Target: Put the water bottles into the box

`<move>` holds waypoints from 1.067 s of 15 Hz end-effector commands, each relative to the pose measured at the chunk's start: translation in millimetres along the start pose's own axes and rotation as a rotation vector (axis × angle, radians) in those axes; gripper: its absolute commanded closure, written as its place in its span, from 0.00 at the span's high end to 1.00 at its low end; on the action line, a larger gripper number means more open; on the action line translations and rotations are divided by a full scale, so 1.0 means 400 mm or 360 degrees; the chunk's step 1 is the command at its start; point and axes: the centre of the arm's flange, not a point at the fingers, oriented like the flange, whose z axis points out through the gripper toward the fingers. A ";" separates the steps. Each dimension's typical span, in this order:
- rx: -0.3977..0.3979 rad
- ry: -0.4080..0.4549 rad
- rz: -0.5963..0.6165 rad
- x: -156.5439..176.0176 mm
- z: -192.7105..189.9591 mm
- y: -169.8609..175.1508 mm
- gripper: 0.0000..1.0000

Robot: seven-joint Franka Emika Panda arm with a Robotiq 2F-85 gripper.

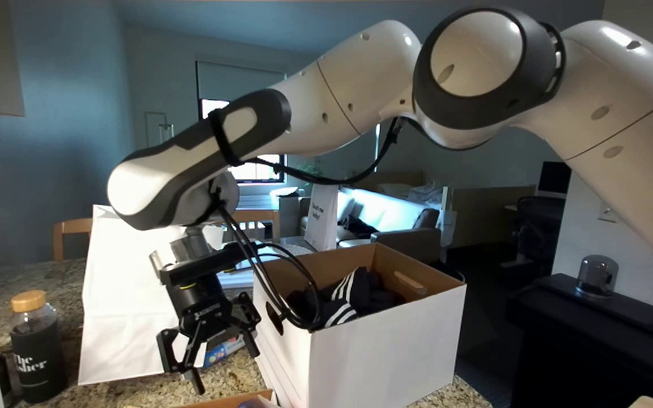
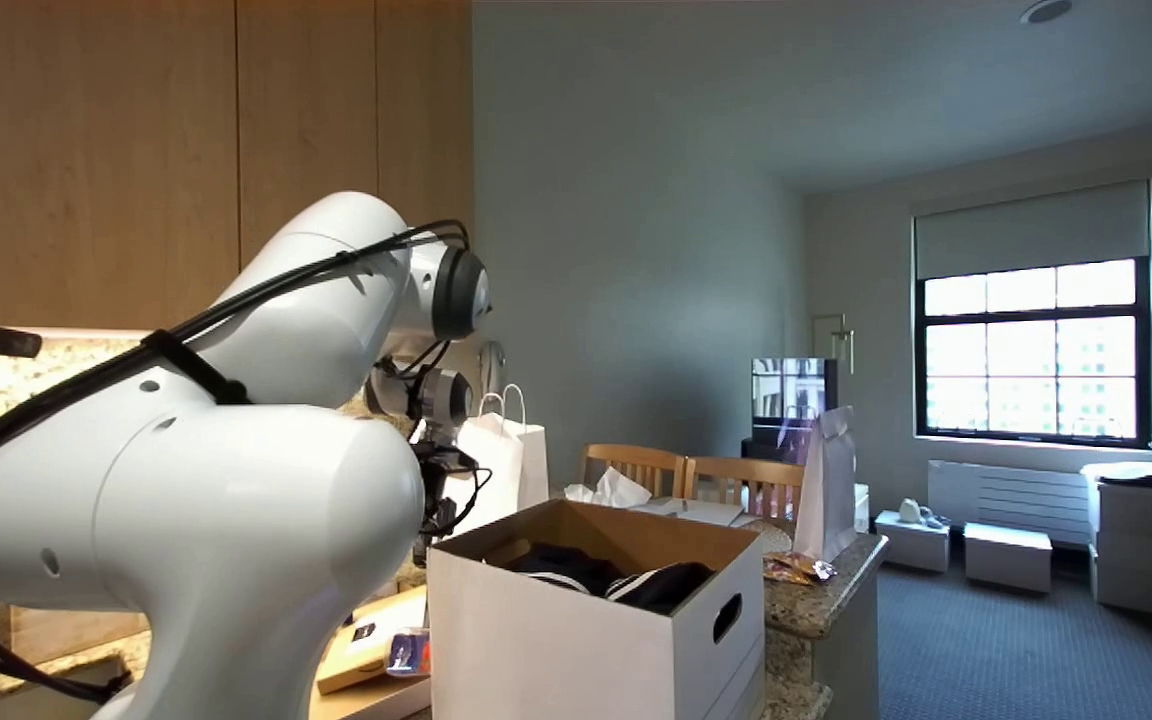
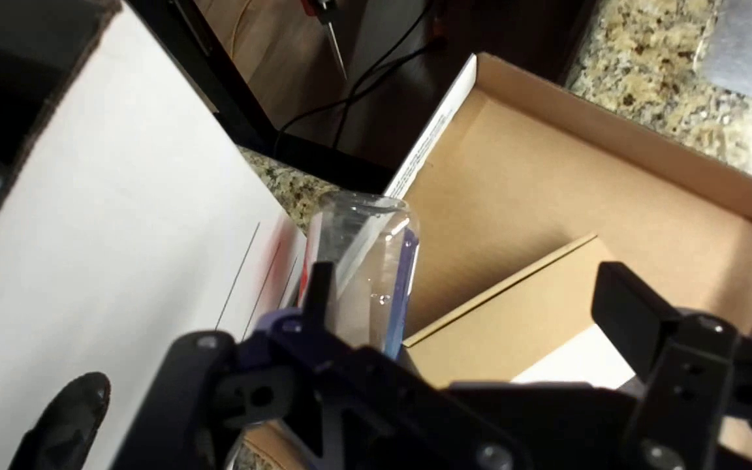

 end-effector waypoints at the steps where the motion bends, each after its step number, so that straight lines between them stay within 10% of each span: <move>1: -0.0002 -0.0059 0.0199 0.068 0.028 -0.019 1.00; 9: -0.0238 -0.0290 0.0614 0.101 0.158 -0.066 1.00; 16: -0.0493 -0.0543 0.0615 0.098 0.209 -0.068 1.00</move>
